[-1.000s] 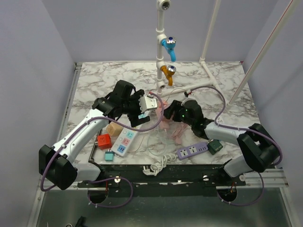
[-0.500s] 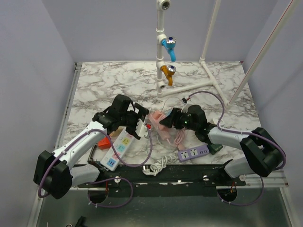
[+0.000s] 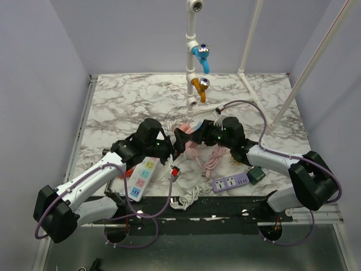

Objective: Pull the plug off the socket
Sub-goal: Remove the plug from the socket.

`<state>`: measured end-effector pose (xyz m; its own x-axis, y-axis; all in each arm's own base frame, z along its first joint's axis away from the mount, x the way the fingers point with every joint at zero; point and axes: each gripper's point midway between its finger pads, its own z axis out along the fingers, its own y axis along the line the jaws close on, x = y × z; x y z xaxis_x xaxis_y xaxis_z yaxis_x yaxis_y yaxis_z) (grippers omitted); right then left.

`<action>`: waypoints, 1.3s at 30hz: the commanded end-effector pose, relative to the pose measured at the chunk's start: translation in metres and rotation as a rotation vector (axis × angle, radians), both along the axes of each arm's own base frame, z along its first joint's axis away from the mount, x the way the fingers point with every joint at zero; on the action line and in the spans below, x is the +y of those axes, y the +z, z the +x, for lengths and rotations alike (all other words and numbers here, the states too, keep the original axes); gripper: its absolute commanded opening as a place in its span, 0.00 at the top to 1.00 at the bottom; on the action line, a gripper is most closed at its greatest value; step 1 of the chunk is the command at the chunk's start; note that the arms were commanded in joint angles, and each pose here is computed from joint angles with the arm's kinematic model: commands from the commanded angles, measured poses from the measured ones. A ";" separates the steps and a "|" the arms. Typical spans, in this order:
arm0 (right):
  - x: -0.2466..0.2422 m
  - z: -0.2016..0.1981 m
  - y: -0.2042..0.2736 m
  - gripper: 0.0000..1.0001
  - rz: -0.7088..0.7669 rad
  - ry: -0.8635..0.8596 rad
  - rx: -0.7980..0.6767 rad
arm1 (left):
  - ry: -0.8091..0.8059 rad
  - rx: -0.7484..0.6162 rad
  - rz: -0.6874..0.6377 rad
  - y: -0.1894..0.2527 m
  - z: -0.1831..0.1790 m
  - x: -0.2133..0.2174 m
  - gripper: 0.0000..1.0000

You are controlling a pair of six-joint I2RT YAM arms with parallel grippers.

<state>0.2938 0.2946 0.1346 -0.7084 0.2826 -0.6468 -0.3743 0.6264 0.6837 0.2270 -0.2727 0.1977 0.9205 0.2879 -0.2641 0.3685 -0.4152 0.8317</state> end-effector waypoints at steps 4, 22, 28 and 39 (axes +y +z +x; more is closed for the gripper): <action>0.011 0.036 0.070 0.87 0.101 -0.065 -0.156 | -0.256 0.013 0.100 -0.026 -0.057 -0.011 0.02; 0.009 0.021 0.076 0.91 0.122 -0.044 -0.154 | -0.250 -0.047 0.138 -0.037 -0.046 -0.063 0.02; 0.008 0.018 0.073 0.90 0.110 -0.038 -0.155 | -0.217 -0.039 0.114 -0.028 -0.043 -0.073 0.01; 0.006 0.011 0.079 0.91 0.115 -0.032 -0.168 | -0.177 -0.003 0.275 -0.056 -0.029 -0.067 0.16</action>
<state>0.3013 0.2914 0.1484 -0.6897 0.2943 -0.6615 -0.3556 0.6581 0.6636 0.1938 -0.3447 0.1471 0.9667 0.1492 -0.2079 0.2547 -0.6369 0.7276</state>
